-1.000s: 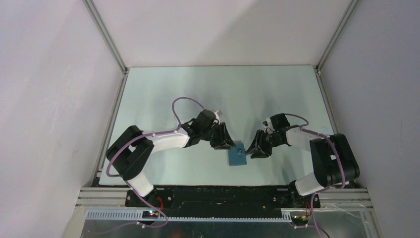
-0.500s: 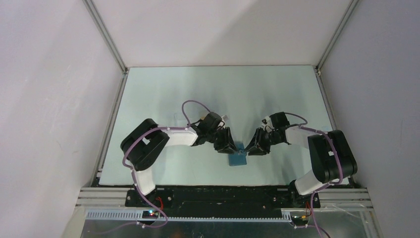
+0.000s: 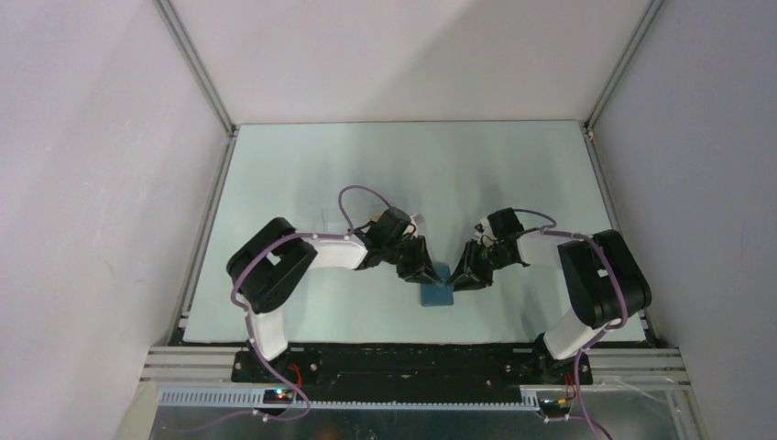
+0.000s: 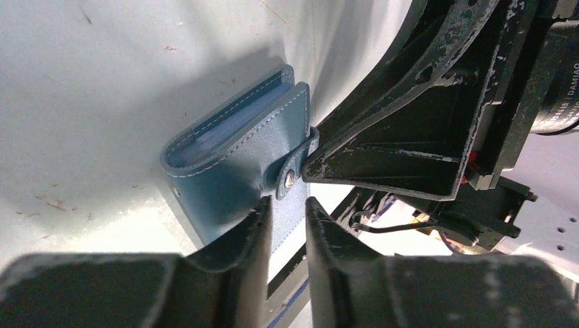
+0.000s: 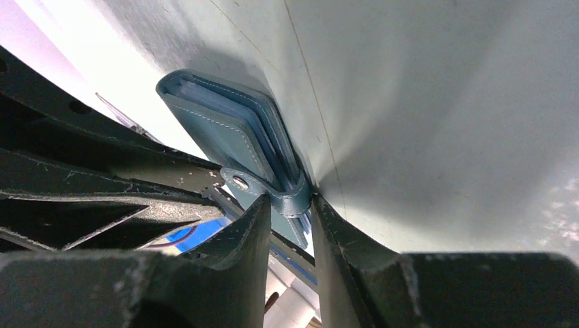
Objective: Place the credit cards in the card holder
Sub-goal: Close the card holder at the center of the board.
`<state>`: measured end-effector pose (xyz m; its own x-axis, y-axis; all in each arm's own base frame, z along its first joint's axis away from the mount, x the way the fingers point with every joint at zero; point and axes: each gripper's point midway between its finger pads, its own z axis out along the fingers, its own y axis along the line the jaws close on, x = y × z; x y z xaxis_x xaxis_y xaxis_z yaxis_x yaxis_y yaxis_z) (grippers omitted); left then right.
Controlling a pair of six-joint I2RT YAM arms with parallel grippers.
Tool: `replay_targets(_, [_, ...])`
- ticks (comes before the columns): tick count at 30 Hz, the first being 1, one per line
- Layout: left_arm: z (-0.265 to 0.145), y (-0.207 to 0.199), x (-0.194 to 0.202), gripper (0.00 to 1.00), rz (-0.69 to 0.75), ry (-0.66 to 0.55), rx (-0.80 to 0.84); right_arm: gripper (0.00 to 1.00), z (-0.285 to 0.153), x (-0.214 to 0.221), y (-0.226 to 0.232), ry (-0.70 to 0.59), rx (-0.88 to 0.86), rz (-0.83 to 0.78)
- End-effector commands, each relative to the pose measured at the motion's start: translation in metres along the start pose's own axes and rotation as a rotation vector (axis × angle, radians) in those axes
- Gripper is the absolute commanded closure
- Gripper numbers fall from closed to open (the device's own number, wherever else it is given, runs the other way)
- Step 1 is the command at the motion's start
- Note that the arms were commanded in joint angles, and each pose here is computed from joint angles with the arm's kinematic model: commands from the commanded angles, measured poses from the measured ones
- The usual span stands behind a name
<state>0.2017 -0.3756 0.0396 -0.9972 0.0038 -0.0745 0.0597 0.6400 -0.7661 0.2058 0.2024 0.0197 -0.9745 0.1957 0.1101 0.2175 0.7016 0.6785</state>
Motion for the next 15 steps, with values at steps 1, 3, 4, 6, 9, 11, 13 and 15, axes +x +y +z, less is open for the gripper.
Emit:
replay_targets(1, [0.0,-0.005,-0.005,0.77,0.038,-0.015,0.013,0.68,0.002,-0.009,0.009,-0.025,0.0,-0.025])
replay_targets(3, [0.002,0.0,-0.005,0.85,0.033,-0.02,-0.004,0.68,0.001,-0.009,0.01,-0.025,0.004,-0.027])
replay_targets(4, [0.002,0.002,-0.006,0.85,0.031,-0.027,-0.013,0.68,0.001,-0.01,0.01,-0.025,0.003,-0.029])
replay_targets(6, [0.002,0.005,-0.008,0.83,0.029,-0.036,-0.024,0.67,0.0,-0.009,0.011,-0.024,0.001,-0.033])
replay_targets(9, [0.003,0.008,-0.009,0.81,0.032,-0.043,-0.044,0.67,0.0,-0.008,0.012,-0.02,-0.002,-0.038])
replay_targets(11, [0.003,0.012,-0.011,0.74,0.041,-0.048,-0.07,0.66,0.0,-0.007,0.013,-0.016,-0.005,-0.039])
replay_targets(13, [0.003,0.018,-0.011,0.71,0.051,-0.044,-0.106,0.66,0.001,-0.006,0.014,-0.01,-0.009,-0.04])
replay_targets(15, [0.003,0.022,-0.008,0.74,0.056,-0.031,-0.126,0.66,0.002,-0.005,0.014,-0.006,-0.01,-0.042])
